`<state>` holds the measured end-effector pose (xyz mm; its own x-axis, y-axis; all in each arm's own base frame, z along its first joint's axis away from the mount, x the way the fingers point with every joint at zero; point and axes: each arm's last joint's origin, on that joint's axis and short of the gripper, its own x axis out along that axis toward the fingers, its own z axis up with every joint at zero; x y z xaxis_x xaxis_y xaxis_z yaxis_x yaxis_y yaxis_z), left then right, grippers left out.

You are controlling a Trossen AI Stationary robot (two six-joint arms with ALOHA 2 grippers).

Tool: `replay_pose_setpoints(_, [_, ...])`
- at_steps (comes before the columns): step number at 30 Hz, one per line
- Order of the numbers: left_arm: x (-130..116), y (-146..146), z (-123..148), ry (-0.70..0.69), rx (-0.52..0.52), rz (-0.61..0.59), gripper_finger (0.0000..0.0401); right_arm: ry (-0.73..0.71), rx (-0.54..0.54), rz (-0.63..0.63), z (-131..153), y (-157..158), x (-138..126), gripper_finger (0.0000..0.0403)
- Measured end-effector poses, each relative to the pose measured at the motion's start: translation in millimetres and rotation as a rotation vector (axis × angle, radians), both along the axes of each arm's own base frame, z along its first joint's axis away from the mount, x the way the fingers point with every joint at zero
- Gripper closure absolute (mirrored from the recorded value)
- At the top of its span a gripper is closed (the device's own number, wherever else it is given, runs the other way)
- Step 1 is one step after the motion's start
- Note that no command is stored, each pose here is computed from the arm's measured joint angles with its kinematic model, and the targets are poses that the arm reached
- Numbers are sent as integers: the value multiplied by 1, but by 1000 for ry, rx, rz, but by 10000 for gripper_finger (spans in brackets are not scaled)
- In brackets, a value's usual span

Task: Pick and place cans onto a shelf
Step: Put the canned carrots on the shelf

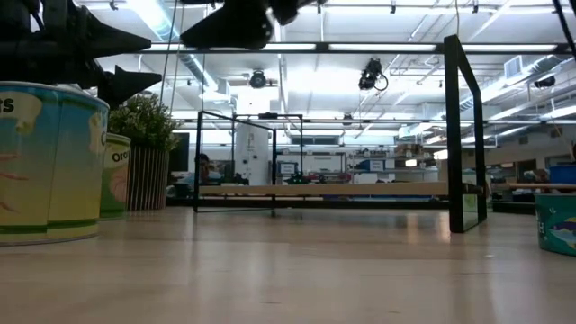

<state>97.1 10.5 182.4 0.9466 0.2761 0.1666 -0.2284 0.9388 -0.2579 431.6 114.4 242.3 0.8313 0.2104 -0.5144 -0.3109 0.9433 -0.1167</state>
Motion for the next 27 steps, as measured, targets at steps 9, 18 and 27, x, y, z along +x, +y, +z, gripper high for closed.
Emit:
replay_pose_setpoints(9, [0, 1, -2, 17, -7, 32, 23, 11, -39, 49, -16, 22, 43, 4])
replay_pose_setpoints(18, [0, 1, -2, 23, -14, 32, 23, -30, -94, 94, -32, 27, 70, 3])
replay_pose_setpoints(27, [0, 1, -5, 41, -28, 29, 23, -41, -87, 122, -50, 6, 84, 3])
